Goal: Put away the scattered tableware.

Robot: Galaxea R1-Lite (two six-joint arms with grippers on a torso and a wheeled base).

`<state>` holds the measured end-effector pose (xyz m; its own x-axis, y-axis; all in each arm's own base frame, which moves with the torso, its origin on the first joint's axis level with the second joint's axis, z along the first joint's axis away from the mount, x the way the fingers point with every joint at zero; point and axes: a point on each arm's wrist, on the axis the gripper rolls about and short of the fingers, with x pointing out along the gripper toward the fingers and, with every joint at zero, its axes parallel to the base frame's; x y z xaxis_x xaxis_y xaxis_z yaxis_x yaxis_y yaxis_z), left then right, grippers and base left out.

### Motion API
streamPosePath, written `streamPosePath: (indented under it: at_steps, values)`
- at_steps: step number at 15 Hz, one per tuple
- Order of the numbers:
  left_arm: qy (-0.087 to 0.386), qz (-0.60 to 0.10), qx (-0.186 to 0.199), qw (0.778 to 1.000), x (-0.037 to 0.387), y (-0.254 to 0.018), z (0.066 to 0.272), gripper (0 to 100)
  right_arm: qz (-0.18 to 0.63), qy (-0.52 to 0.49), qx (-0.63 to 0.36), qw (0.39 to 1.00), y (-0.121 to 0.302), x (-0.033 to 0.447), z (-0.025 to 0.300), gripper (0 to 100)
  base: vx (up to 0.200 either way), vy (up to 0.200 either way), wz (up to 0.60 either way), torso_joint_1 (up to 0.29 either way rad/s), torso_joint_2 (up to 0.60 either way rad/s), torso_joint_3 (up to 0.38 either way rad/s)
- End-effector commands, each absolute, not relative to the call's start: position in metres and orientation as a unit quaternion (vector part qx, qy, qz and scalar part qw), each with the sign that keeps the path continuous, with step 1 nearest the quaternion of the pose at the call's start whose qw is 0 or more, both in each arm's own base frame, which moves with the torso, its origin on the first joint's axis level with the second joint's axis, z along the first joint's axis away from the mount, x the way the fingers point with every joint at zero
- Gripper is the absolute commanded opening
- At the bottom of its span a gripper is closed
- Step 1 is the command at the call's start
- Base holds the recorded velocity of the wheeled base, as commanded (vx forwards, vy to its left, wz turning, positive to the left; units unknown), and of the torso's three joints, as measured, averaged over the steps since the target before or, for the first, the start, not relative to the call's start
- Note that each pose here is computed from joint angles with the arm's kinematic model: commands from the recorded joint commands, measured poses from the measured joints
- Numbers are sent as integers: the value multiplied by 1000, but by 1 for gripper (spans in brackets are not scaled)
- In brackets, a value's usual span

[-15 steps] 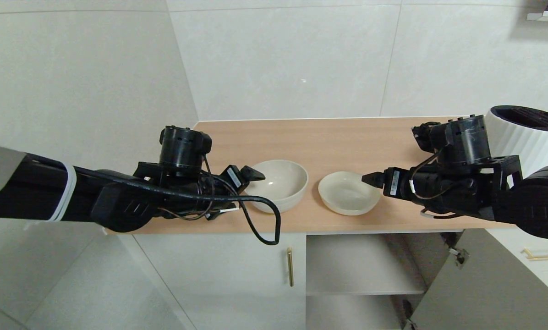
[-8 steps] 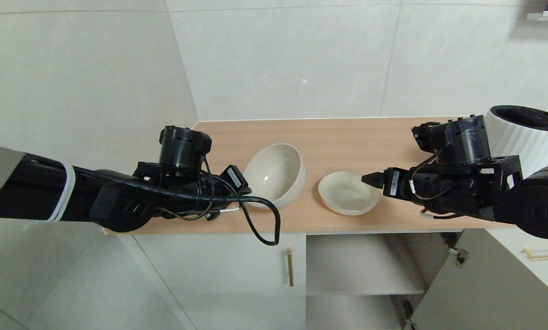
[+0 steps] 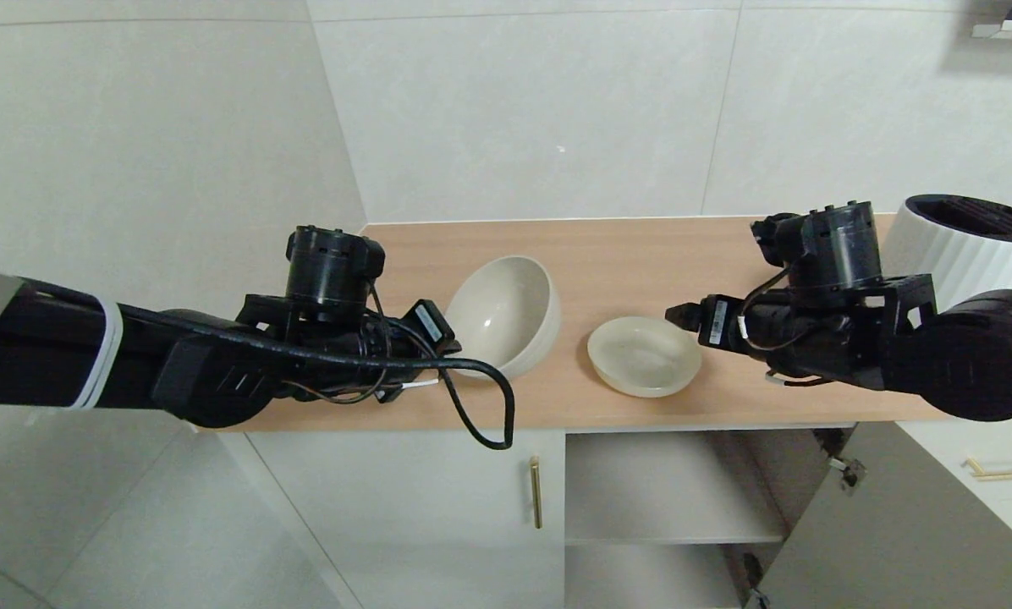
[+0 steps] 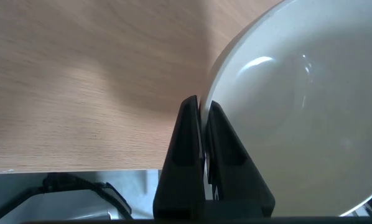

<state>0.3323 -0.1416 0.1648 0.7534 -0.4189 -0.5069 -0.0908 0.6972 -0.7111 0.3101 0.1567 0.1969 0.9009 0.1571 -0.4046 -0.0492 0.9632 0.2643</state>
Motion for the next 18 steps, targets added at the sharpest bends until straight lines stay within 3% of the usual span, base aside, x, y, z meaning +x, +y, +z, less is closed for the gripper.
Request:
streamPosePath:
  at_steps: [1,6,16,17,18]
  values:
    - [336,-98,-378,857,331,-141,167,0,26,230,109,967,165,326,177,100,0,0,0,0,0,0]
    - [337,-97,-378,857,331,-141,166,0,-33,244,63,967,175,349,143,100,0,0,0,0,0,0]
    - [337,-97,-378,857,331,-141,166,0,-34,243,68,967,175,349,144,100,0,0,0,0,0,0]
    - [337,-97,-378,857,331,-141,166,0,-34,243,68,967,175,349,144,0,0,0,0,0,0,0]
    - [337,-97,-378,857,331,-141,166,0,-32,234,73,969,175,349,147,0,0,0,0,0,0,0]
